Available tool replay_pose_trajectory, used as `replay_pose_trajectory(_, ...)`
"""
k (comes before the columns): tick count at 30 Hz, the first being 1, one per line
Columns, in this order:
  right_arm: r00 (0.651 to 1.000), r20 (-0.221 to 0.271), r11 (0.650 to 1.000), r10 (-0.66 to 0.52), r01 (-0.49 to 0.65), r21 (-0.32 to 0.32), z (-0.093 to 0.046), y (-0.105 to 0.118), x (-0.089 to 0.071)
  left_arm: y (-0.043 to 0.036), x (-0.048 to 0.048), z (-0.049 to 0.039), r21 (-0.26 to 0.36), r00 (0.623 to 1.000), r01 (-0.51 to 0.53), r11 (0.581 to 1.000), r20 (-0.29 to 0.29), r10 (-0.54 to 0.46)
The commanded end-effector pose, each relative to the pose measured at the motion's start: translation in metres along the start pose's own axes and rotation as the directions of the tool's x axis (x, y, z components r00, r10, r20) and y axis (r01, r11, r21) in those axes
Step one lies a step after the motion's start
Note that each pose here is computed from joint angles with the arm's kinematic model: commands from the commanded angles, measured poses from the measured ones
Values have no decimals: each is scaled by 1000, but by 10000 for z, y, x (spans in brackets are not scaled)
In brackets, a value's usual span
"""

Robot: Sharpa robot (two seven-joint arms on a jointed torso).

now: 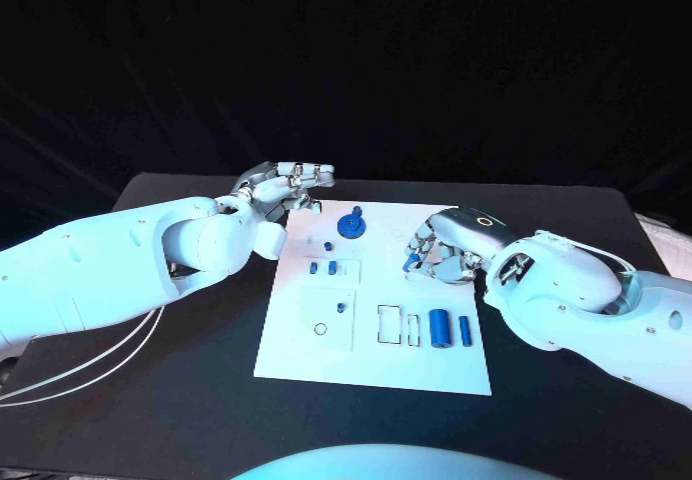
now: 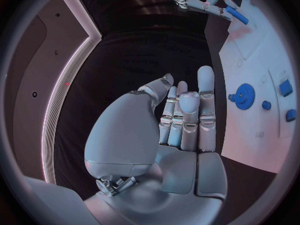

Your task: Assemble the parts on the task board

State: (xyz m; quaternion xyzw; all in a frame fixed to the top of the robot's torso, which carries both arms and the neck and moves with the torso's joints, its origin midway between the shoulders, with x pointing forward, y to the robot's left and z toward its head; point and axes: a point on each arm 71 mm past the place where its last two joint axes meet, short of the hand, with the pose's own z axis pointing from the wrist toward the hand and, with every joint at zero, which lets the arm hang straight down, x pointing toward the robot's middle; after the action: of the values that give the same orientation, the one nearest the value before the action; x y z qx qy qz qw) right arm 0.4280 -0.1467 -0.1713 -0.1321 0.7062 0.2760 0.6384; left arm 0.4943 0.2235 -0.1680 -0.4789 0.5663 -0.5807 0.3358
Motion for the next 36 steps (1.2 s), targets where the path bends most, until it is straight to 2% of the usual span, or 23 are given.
replay_pose_trajectory(1,998,24,998,56,-56,-27,-14,85,-40,-6,23,4,5,1000,-5,1000,-26,5)
replay_pose_trajectory(10,994,-6,983,108,-108,-151,38,515,11,0,33,10,2,1000,-4,1000,-31,5)
replay_pose_trajectory(14,994,-26,972,111,-114,-204,90,707,94,2,43,14,2,999,-4,1000,-33,4)
replay_pose_trajectory(20,992,-63,961,105,-118,-249,150,890,255,3,54,18,2,999,-3,1000,-35,3)
replay_pose_trajectory(27,989,-114,955,96,-123,-270,214,1009,459,4,59,19,2,999,-3,1000,-36,3)
replay_pose_trajectory(36,983,-154,950,100,-140,-280,253,1109,700,5,74,24,2,999,-2,1000,-40,2)
